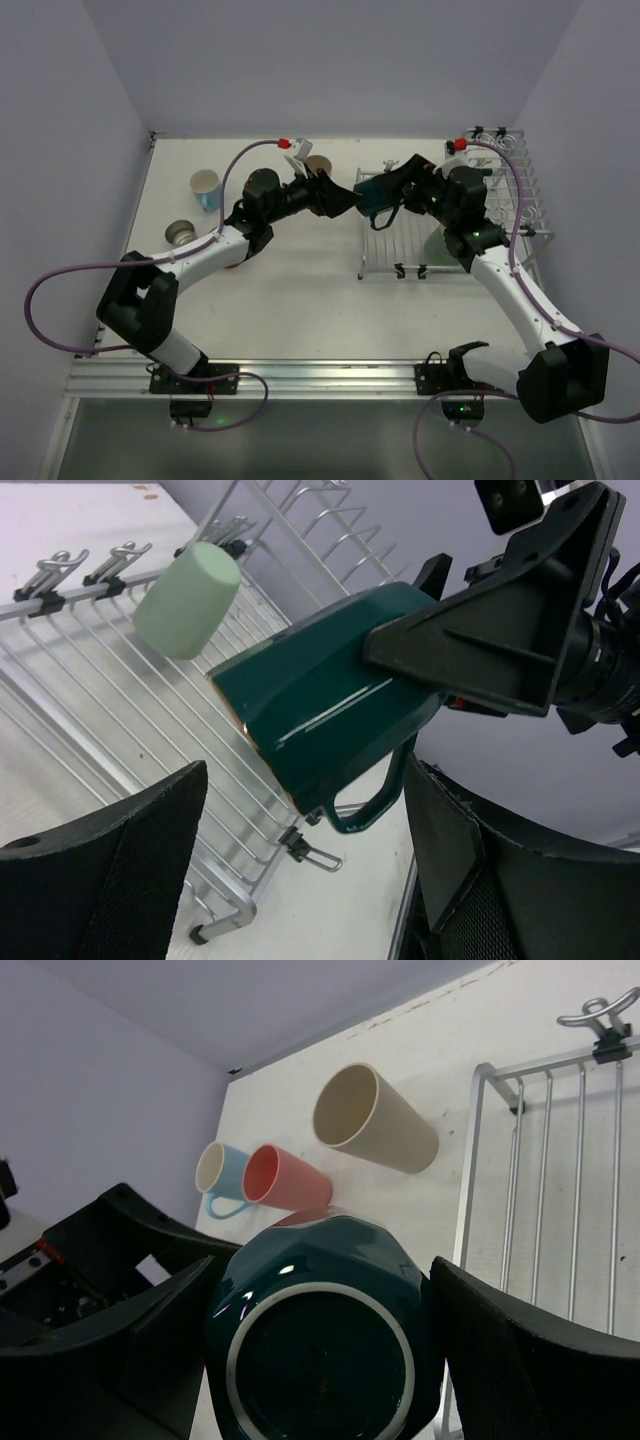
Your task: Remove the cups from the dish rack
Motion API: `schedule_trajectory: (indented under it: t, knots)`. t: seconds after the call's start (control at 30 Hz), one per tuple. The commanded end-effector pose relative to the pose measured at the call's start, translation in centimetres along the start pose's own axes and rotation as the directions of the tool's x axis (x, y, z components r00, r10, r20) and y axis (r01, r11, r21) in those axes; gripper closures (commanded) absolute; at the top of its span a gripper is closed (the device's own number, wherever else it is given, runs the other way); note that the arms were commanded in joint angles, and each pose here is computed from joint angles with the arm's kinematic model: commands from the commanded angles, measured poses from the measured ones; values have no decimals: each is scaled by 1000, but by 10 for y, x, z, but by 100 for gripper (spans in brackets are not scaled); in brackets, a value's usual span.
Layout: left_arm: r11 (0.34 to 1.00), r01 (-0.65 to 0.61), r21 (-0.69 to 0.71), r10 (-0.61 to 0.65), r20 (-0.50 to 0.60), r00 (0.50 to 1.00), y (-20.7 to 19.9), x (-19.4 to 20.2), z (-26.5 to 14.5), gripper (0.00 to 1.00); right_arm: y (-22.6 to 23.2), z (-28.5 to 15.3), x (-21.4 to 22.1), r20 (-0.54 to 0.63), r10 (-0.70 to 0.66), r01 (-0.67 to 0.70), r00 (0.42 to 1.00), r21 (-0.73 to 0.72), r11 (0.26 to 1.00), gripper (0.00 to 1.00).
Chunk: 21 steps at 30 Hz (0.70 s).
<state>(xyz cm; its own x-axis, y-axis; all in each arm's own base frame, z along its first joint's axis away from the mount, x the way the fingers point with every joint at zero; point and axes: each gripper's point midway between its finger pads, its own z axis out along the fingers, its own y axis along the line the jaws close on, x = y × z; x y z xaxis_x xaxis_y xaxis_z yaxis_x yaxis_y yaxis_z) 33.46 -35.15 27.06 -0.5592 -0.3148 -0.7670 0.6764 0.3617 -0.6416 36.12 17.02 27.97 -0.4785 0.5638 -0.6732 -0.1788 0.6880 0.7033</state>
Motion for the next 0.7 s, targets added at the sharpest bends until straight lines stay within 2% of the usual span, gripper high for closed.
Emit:
schedule_trajectory:
  t: [0.0,0.17,0.27,0.37,0.4,0.47,0.5,0.57,0.6,0.67]
  knots:
    - [991,-10,135,8,17,1000,-31,-13,14,19,59,-20,-24,72,22,-4,997,-240,971,100]
    - [986,8,167,-8,4,1000,-37,-6,18,23,65,-22,-15,39,63,-49,997,-303,952,100]
    - [980,7,197,-11,21,1000,-46,-8,16,30,69,-22,-7,3,92,-85,996,-343,935,100]
    - [973,-3,230,-15,74,997,-60,-16,9,49,69,-18,2,-36,120,-125,992,-370,921,100]
    - [974,3,227,-21,80,997,-61,-14,6,63,69,-18,4,-45,127,-134,991,-376,917,100]
    - [975,-15,220,-16,136,991,-66,-25,-1,81,71,-16,13,-88,142,-165,986,-394,904,100]
    - [977,-13,214,-18,143,990,-65,-24,-5,97,72,-16,16,-104,147,-177,984,-403,898,100]
    - [975,-36,219,-9,201,980,-74,-36,-15,100,80,-15,26,-147,170,-218,974,-436,873,92]
    - [975,-44,219,-4,214,977,-76,-37,-19,100,83,-16,32,-170,167,-227,971,-451,863,76]
    - [971,-63,230,3,253,967,-85,-43,-30,100,94,-16,42,-204,160,-240,966,-474,847,53]
